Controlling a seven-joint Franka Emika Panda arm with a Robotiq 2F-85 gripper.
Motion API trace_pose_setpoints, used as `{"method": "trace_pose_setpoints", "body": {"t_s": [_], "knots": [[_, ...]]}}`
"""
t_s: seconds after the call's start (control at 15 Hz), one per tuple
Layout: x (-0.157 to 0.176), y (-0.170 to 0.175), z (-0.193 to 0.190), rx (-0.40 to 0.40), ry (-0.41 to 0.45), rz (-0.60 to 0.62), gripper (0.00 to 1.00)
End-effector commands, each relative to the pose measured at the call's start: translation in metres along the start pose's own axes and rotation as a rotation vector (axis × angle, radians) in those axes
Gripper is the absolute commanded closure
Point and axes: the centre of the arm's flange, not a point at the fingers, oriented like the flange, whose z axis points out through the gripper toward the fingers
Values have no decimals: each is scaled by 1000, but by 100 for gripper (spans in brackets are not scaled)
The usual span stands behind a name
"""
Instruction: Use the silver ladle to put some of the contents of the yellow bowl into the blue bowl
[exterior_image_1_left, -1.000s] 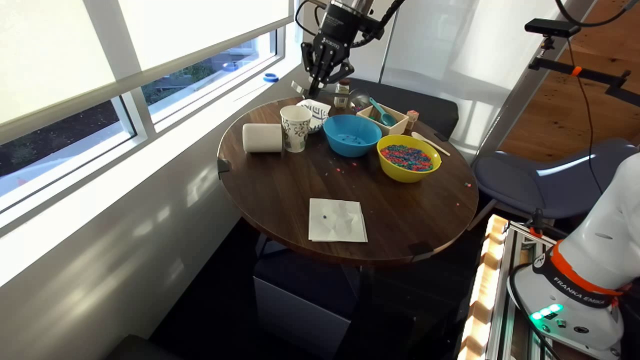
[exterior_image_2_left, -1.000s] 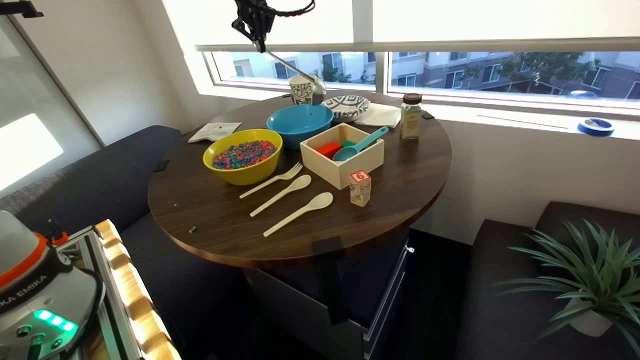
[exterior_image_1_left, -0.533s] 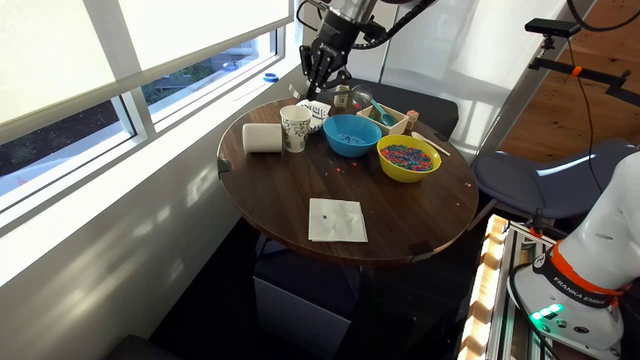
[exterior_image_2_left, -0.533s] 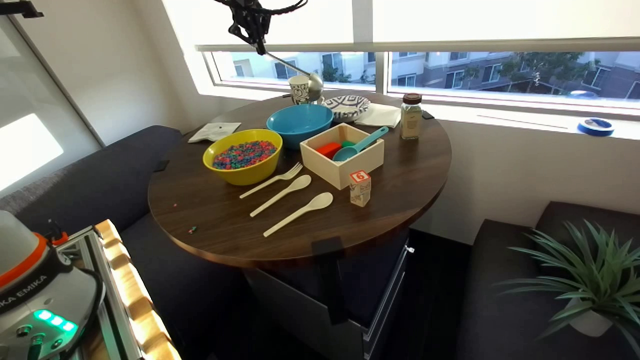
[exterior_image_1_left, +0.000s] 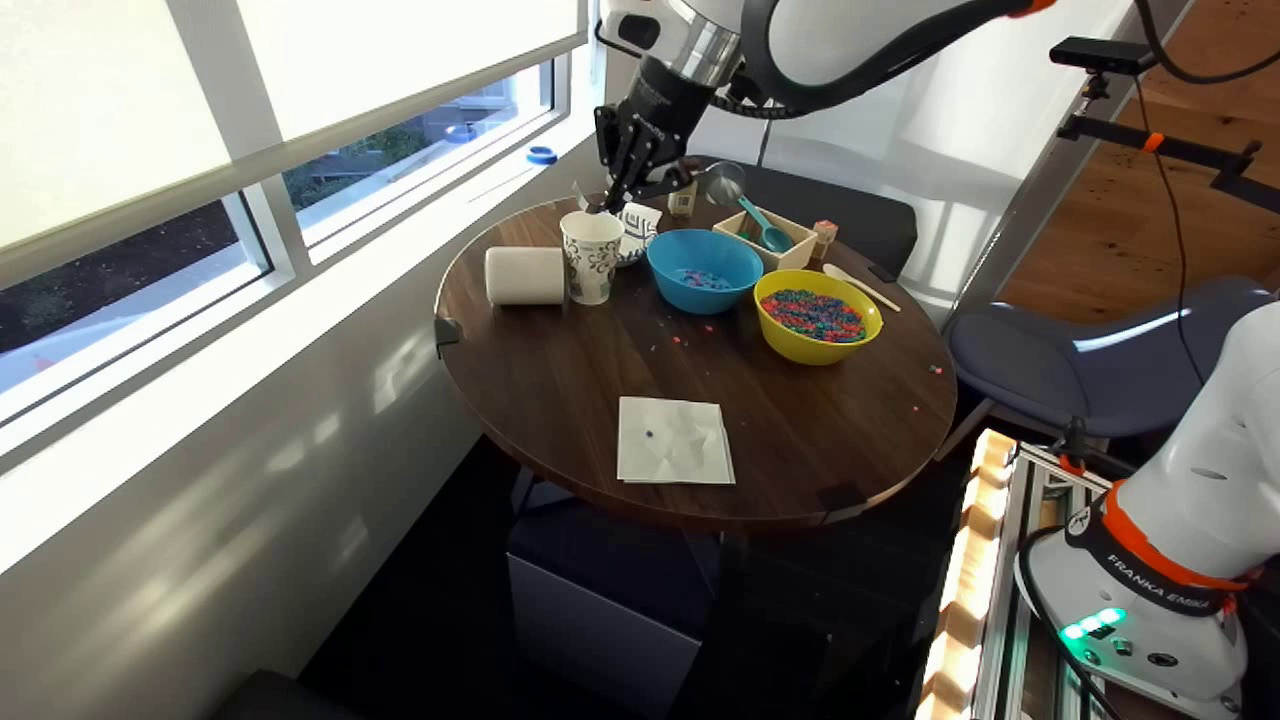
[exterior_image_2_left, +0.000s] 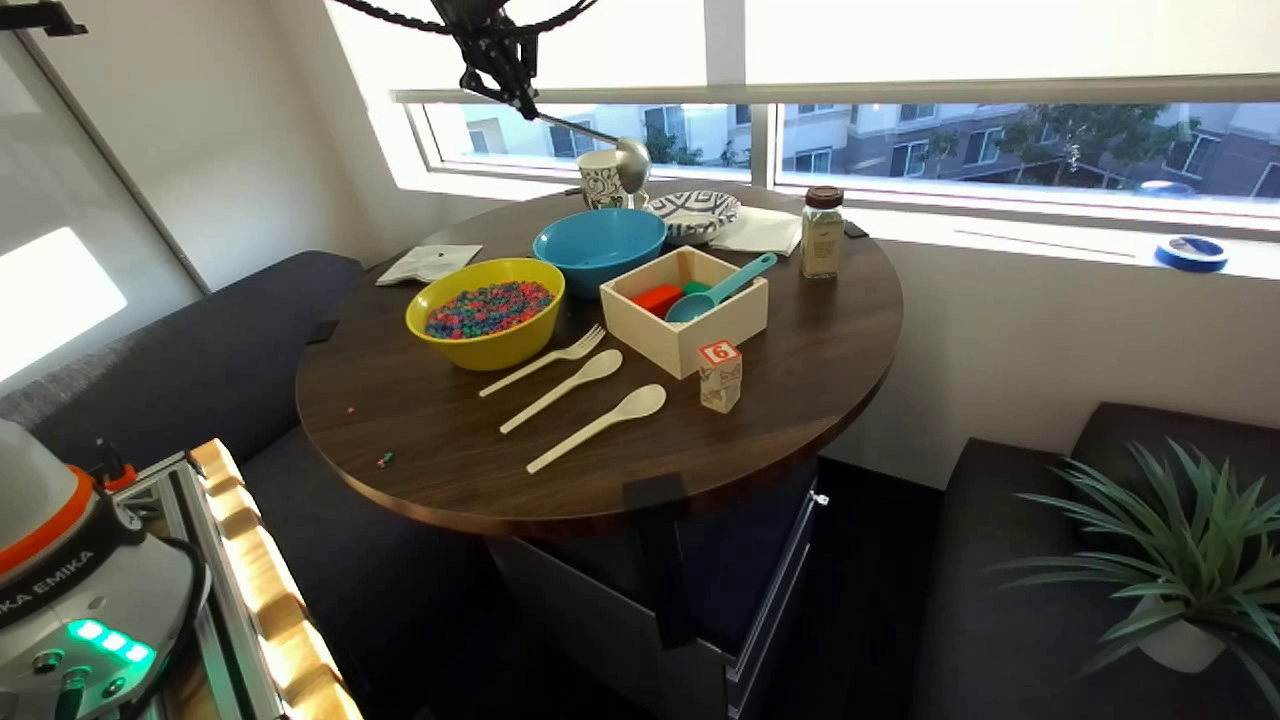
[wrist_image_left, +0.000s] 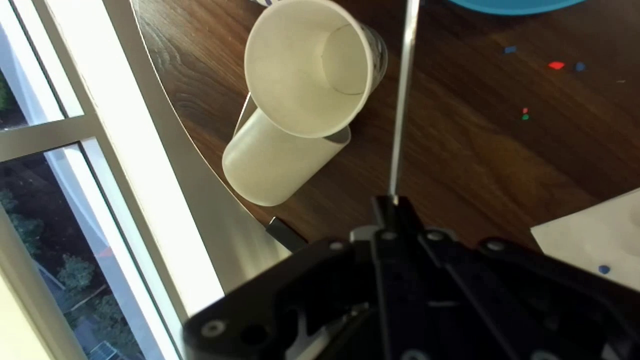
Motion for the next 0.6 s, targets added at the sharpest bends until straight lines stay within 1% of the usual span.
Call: {"method": "trace_pose_setpoints", "body": {"t_s": [0.0,0.27,0.53], "knots": [[15,-24,7,-46,-81,-34,99],[29,-36,16,-57,-135,-74,99],[37,-42,19,-53,-145,-80,99]]}}
